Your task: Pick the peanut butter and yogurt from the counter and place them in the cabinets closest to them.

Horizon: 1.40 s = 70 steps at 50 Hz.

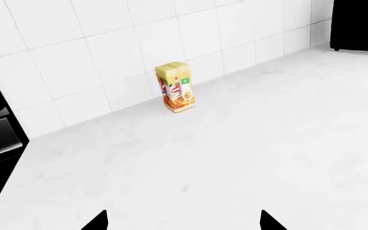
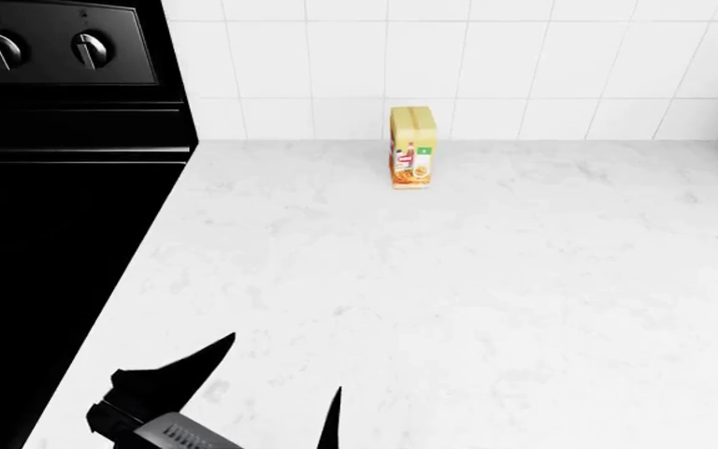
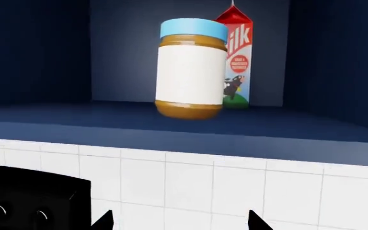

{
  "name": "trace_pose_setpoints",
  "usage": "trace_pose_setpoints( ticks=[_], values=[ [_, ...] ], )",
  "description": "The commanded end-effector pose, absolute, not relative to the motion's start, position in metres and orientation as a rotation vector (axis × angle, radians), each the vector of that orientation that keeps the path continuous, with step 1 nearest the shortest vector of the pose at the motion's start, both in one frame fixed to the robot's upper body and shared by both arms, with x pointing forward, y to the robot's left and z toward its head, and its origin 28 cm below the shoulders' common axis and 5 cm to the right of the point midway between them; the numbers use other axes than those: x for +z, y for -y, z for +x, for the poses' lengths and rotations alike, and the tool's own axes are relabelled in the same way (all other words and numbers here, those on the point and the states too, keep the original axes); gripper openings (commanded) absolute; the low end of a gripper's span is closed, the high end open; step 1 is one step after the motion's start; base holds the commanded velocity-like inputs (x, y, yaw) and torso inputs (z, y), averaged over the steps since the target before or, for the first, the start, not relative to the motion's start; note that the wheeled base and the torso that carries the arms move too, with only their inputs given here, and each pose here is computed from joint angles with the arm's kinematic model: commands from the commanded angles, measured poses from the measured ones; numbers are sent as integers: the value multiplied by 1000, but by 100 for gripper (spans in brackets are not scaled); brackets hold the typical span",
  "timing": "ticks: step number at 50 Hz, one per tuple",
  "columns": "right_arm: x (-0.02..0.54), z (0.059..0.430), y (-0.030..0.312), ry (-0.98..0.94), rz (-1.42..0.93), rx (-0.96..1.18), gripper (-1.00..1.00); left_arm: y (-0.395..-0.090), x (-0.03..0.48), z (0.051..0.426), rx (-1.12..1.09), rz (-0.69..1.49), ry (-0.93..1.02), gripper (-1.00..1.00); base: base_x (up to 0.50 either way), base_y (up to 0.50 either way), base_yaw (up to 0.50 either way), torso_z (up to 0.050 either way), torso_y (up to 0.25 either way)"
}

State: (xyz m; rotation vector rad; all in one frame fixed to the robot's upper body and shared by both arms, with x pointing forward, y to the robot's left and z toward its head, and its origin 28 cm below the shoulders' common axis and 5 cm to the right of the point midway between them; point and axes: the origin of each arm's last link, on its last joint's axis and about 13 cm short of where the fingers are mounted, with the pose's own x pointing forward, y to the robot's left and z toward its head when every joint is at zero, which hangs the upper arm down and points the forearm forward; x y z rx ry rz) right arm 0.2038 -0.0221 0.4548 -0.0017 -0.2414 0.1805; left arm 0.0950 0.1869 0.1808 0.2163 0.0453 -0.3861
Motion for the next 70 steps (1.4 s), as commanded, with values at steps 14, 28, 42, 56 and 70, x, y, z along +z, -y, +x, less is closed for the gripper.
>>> trace_pose_setpoints(
  ticks=[14, 28, 42, 56, 70],
  values=[
    [380, 195, 42, 102, -81, 222, 100, -190, 181, 95, -360, 213, -41, 100, 0, 0, 0, 0, 0],
    [334, 201, 48, 7, -135, 241, 100, -190, 180, 95, -356, 211, -43, 100, 0, 0, 0, 0, 0],
    [303, 214, 48, -65, -145, 253, 100, -189, 181, 96, -358, 208, -46, 100, 0, 0, 0, 0, 0],
    [269, 210, 60, -99, -167, 266, 100, -187, 181, 96, -355, 201, -55, 100, 0, 0, 0, 0, 0],
    [248, 186, 71, -79, -188, 284, 100, -193, 182, 96, -320, 195, -56, 100, 0, 0, 0, 0, 0]
  ],
)
